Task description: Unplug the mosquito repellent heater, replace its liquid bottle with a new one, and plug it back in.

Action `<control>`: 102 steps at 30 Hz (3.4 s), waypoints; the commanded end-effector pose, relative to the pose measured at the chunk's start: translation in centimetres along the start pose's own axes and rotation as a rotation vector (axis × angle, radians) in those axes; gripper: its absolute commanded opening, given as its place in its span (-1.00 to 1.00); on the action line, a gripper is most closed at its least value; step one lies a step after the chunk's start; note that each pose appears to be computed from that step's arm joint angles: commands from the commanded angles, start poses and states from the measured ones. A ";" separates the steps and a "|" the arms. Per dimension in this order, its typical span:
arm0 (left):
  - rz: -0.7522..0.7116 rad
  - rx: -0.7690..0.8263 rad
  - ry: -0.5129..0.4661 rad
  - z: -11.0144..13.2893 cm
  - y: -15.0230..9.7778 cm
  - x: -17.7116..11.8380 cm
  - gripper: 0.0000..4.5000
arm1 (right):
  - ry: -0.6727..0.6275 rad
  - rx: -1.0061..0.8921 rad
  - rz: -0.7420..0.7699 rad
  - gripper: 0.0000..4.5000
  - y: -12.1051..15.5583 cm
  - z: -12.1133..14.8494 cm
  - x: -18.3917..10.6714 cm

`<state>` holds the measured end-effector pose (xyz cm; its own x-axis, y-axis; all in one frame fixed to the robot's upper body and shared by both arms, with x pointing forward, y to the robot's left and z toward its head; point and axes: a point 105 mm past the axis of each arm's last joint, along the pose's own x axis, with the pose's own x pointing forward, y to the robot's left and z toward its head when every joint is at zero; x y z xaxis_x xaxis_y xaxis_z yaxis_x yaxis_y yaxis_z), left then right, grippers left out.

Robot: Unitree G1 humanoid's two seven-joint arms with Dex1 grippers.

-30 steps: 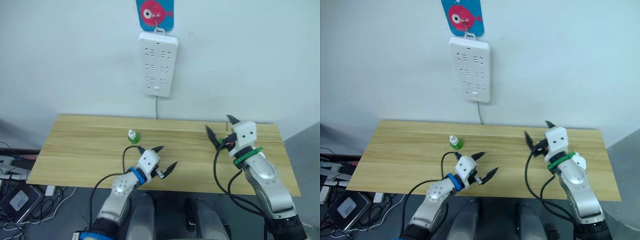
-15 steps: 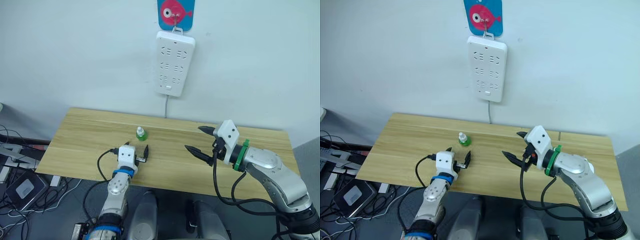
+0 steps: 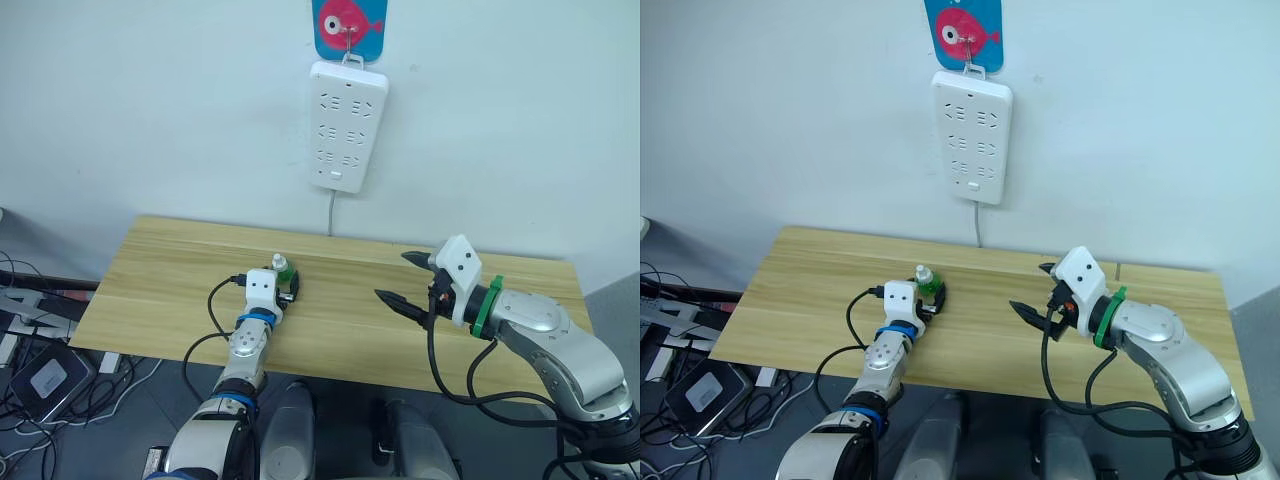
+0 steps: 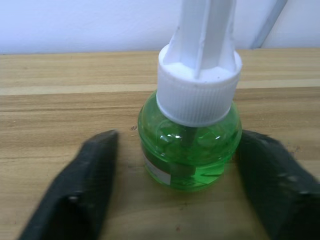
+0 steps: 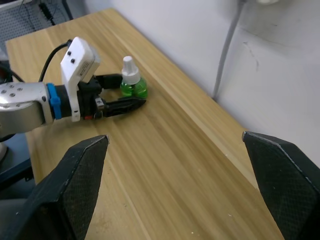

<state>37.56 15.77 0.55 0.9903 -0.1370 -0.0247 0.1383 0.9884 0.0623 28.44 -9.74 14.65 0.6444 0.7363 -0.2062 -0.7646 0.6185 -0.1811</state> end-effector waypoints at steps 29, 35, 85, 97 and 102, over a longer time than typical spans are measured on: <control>-1.308 0.237 -0.101 8.8 -11.4 -4.1 -0.04 | -0.130 0.000 0.137 1.00 3.2 -0.5 2.2; -1.330 0.232 -0.121 9.5 -12.0 -3.0 -0.04 | -0.157 0.037 0.084 0.26 2.8 -0.1 1.9; -1.262 0.288 -0.117 8.1 -11.6 -5.6 -0.04 | -0.138 -0.025 0.104 0.86 3.3 -0.4 2.2; -1.302 0.294 -0.115 8.3 -12.4 -5.3 -0.04 | -0.144 0.022 0.095 -0.32 3.3 0.1 1.8; -1.328 0.300 -0.112 8.1 -12.4 -5.8 -0.04 | -0.160 0.038 0.157 -0.55 4.0 0.3 1.6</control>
<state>30.68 4.06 7.51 0.1296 -0.9769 -0.1697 0.9660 0.0858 0.2438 27.14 -6.44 12.15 0.5496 0.8248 -0.1329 -0.8353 0.5401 -0.1028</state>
